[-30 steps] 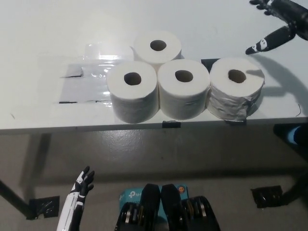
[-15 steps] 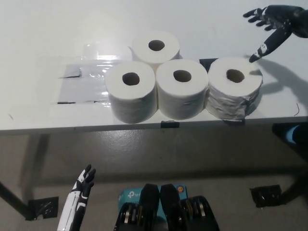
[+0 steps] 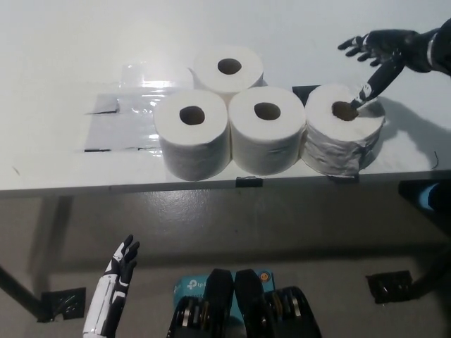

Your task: A few rolls of toilet paper are kept infront of the robot and the robot uses its right hand to lift one of the rolls and and places it on top of the other rolls to stack it.

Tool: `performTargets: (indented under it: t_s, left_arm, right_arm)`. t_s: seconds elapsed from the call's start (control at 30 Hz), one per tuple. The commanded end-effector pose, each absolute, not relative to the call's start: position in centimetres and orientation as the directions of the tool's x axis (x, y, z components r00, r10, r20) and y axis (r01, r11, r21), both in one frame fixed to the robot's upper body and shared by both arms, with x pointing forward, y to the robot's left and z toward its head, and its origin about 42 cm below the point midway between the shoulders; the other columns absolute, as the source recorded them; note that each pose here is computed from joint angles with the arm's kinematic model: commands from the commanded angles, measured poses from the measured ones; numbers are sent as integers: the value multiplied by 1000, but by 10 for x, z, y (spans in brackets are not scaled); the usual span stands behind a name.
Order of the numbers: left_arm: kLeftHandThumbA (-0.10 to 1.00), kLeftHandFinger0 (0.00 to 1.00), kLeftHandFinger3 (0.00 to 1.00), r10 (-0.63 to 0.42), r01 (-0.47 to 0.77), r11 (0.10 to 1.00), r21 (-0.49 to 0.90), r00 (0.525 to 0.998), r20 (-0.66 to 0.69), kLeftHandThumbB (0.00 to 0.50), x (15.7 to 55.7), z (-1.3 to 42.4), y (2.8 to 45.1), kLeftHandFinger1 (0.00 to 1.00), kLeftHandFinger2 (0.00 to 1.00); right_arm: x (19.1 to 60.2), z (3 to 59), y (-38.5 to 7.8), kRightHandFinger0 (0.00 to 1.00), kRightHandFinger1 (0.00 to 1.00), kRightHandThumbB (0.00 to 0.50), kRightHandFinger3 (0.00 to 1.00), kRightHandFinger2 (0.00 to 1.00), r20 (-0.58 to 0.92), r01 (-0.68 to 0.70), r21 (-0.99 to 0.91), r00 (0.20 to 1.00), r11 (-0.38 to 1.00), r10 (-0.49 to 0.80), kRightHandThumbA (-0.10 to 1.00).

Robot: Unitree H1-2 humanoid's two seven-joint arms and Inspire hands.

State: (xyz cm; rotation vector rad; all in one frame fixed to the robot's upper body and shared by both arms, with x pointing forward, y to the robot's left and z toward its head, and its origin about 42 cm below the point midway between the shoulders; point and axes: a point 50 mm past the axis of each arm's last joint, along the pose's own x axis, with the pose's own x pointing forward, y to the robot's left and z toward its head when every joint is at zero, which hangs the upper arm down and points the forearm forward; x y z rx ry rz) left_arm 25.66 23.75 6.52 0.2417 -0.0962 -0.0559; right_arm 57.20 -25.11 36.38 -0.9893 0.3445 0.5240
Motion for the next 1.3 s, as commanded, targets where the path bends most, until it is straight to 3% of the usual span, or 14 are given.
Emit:
performTargets:
  t_s: [0.0,0.13,0.4,0.43,0.5,0.63,0.8,1.0,1.13,1.27]
  left_arm:
    - [1000,1000,1000,-57,15,963,270,987,148,243,258,74,241,1000,1000]
    - [1000,1000,1000,-58,17,963,268,988,145,246,256,73,242,1000,1000]
    - [1000,1000,1000,-60,20,961,277,988,139,253,253,71,242,1000,1000]
    - [1000,1000,1000,-62,22,962,274,988,139,251,253,70,243,1000,1000]
    - [1000,1000,1000,-63,23,961,276,989,137,252,253,70,243,1000,1000]
    - [1000,1000,1000,-62,22,960,279,989,135,252,251,69,243,1000,1000]
    - [1000,1000,1000,-58,21,960,278,990,127,277,249,68,242,1000,1000]
    - [1000,1000,1000,-60,21,960,278,989,133,274,247,66,244,1000,1000]
    - [1000,1000,1000,-61,23,962,274,990,131,274,247,66,244,1000,1000]
    - [1000,1000,1000,-64,24,962,273,989,137,272,247,66,244,1000,1000]
  right_arm:
    - [579,404,-242,1000,1000,271,1000,1000,-417,-483,-783,875,391,246,1000]
    - [579,400,-240,1000,1000,247,1000,1000,-422,-484,-786,875,384,239,1000]
    - [580,401,-237,1000,1000,260,1000,1000,-409,-483,-778,875,402,260,1000]
    - [580,402,-238,1000,1000,293,1000,1000,-402,-488,-760,872,429,281,1000]
    - [580,402,-237,1000,1000,309,1000,1000,-396,-489,-764,870,421,293,1000]
    - [579,402,-236,1000,1000,292,1000,1000,-394,-490,-757,870,432,297,1000]
    - [578,400,-234,1000,1000,307,1000,1000,-400,-490,-755,871,436,286,988]
    - [578,398,-229,1000,1000,282,1000,1000,-406,-495,-773,867,397,290,1000]
    - [579,394,-226,1000,1000,238,1000,1000,-415,-490,-800,869,346,270,1000]
    - [580,392,-227,1000,1000,235,1000,1000,-420,-486,-803,872,346,251,1000]
